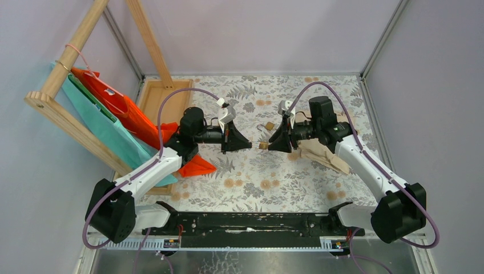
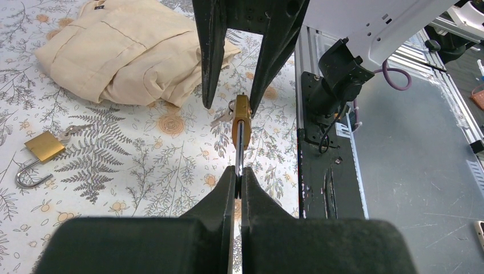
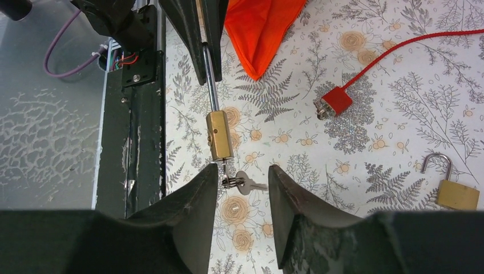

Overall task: Lock with the key
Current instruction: Lock the lock, then place the key at the center of the board.

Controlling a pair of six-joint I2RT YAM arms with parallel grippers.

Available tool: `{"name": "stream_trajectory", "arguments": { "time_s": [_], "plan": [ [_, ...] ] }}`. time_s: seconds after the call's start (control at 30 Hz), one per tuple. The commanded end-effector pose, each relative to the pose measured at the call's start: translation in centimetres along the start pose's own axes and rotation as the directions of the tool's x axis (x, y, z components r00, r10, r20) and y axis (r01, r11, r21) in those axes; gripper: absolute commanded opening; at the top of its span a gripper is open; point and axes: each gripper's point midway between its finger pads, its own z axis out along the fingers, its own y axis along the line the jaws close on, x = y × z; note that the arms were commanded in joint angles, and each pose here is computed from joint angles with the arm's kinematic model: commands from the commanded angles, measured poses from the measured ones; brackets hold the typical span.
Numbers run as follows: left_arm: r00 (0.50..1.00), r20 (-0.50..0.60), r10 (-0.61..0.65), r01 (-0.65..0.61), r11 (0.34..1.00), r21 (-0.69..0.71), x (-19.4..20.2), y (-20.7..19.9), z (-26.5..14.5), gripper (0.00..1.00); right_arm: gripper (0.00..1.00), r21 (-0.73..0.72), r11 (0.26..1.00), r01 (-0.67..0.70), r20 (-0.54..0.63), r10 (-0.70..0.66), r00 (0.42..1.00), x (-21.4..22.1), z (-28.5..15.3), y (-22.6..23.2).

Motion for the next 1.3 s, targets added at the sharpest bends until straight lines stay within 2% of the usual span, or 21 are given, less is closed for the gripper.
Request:
{"name": "stream_trajectory", "arguments": {
  "time_s": [0.0, 0.3, 0.33, 0.4, 0.43, 0.67, 0.8, 1.07, 1.27],
  "plan": [
    [0.996, 0.048, 0.07, -0.07, 0.998, 0.005, -1.5, -0.2, -0.2, 0.0, 0.42, -0.037, 0.998, 0.044, 0.041, -0.042, 0.998, -1.9, -0.2, 0.6],
    [0.996, 0.046, 0.074, -0.073, 0.997, -0.025, -1.6, 0.3, -0.3, 0.0, 0.27, -0.049, 0.998, 0.036, 0.047, -0.034, 0.998, -1.9, 0.0, 0.6],
    [0.996, 0.046, 0.076, -0.074, 0.997, -0.028, -1.6, 0.3, -0.3, 0.0, 0.23, -0.039, 0.998, 0.043, 0.048, -0.042, 0.998, -2.0, 0.0, 0.5],
    [0.996, 0.049, 0.078, -0.076, 0.997, -0.034, -1.7, 0.4, -0.3, 0.0, 0.02, -0.015, 0.999, 0.05, 0.044, -0.05, 0.998, -1.8, 0.0, 0.1],
    [0.996, 0.05, 0.079, -0.077, 0.996, -0.037, -1.8, 0.4, -0.3, 0.0, 0.0, -0.004, 0.999, 0.053, 0.042, -0.052, 0.998, -1.8, 0.0, -0.1],
    [0.994, 0.057, 0.093, -0.09, 0.994, -0.055, -2.2, 0.7, -0.7, 0.0, 0.0, 0.036, 0.996, 0.087, -0.002, -0.087, 0.996, -1.6, -0.5, -0.7],
    [0.993, 0.061, 0.104, -0.1, 0.993, -0.062, -2.5, 0.7, -1.0, 0.0, 0.0, 0.043, 0.994, 0.104, -0.08, -0.1, 0.992, -0.4, -1.0, -0.9],
    [0.991, 0.093, 0.092, -0.084, 0.993, -0.089, -3.5, 1.1, -1.8, 0.0, 0.0, 0.159, 0.986, 0.042, -0.274, 0.003, 0.962, 5.3, -3.6, -2.1],
    [0.995, 0.076, 0.059, -0.045, 0.982, -0.182, -3.8, 3.0, -2.2, 0.0, 0.01, 0.201, 0.98, -0.001, -0.382, 0.079, 0.921, 10.9, -3.0, -1.2]
  ]
}}
